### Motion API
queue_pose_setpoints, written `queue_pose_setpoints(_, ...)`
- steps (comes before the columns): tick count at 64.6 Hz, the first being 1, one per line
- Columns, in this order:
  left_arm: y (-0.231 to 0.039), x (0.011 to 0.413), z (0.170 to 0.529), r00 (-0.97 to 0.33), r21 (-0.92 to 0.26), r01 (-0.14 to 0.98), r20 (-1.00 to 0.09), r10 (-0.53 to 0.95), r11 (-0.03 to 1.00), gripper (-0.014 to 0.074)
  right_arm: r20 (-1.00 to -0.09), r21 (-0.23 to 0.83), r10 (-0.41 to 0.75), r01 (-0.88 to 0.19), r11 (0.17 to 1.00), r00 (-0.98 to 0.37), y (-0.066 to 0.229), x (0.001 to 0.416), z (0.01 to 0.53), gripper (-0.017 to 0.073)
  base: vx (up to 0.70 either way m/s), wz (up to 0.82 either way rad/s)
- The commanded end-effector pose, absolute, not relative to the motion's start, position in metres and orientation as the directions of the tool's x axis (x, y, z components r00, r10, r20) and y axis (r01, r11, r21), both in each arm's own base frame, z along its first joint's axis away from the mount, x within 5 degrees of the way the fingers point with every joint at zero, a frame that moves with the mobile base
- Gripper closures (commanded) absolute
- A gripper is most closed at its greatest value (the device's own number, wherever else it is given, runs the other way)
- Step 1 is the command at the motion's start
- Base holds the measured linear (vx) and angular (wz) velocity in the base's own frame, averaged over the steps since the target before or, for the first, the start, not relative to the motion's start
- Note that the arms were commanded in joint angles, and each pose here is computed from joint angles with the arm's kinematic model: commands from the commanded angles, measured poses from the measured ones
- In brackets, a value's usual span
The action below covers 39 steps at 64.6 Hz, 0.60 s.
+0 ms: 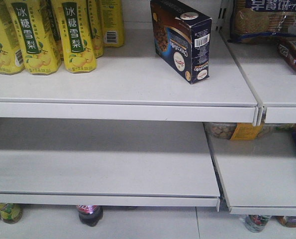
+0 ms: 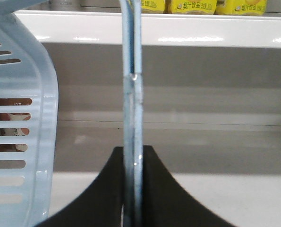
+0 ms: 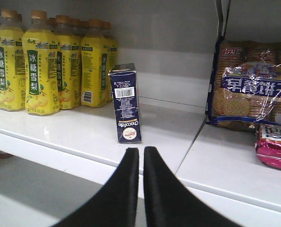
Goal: Left arm holds basket, right arm returns cookies
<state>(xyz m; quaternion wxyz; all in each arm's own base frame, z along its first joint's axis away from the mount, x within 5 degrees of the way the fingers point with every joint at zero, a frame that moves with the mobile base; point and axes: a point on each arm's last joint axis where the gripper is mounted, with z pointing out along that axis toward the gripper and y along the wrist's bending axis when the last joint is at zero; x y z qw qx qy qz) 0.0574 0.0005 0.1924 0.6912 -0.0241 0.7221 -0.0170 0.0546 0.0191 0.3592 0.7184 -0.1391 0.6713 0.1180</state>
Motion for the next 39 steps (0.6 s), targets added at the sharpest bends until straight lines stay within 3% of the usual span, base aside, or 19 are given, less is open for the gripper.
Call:
queue_pose_setpoints(1,0.0006,0.0538,0.2147,0.126,-0.014,-0.010,-0.992,-0.013,1.000,0.0594,-0.988,-0.055,0.001,-0.358,0.932,0.154,0.0193,0.0531,0.3724,0.0565,0.00,0.00)
queue_pose_setpoints(39,0.0006,0.0539,0.2148,0.124,-0.014,-0.010,-0.992,-0.013,1.000,0.0594,-0.988,-0.054,0.002,-0.359,0.932,0.154,0.0193,0.0531,0.3724,0.0565,0.00,0.00)
